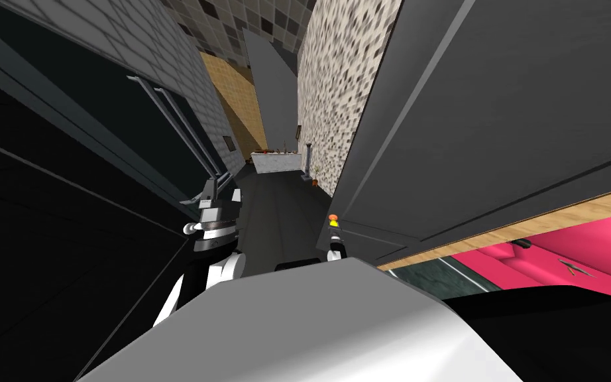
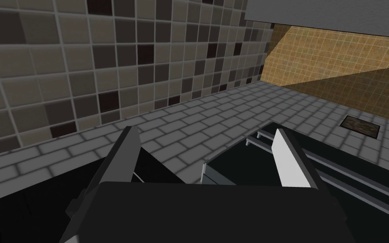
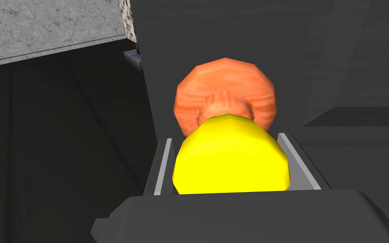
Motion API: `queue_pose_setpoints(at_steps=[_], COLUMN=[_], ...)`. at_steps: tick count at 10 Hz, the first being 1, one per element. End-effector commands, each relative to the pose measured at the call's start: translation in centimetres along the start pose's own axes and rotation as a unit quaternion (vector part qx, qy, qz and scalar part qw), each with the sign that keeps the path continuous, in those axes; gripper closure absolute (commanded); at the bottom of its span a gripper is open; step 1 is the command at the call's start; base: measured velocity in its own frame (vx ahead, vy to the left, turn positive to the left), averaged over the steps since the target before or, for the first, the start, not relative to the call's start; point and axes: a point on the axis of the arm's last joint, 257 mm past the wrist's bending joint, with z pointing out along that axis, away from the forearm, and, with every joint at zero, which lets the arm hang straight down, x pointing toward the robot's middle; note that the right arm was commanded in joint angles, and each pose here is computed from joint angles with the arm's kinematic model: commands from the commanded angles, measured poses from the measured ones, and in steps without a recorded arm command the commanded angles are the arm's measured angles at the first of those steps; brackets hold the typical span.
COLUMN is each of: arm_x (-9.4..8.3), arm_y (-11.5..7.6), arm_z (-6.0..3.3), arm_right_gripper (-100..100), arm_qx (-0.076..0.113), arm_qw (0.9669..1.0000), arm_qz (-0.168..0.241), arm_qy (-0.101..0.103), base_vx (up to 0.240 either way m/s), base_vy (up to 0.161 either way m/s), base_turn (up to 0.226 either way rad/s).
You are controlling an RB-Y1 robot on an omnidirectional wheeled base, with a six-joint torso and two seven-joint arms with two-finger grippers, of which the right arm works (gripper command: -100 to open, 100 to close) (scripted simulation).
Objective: Push the door open
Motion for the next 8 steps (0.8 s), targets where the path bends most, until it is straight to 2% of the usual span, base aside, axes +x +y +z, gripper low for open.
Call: queue_pose_setpoints(at_steps=[1, 6, 8], arm_x=[0.3, 0.3, 0.3], arm_y=[2.1, 4.5, 5.5], arm_z=[0.5, 0.82, 0.9], arm_right_gripper=[100, 100, 100], arm_qx=[-0.023, -0.059, -0.074], arm_qw=[0.9997, 0.9983, 0.9972], arm_qz=[-0.003, -0.002, -0.001], arm_qy=[0.005, 0.005, 0.004], base_vx=[0.199, 0.141, 0.209], base_vy=[0.008, 0.025, 0.049], base_turn=[-0.088, -0.048, -0.088])
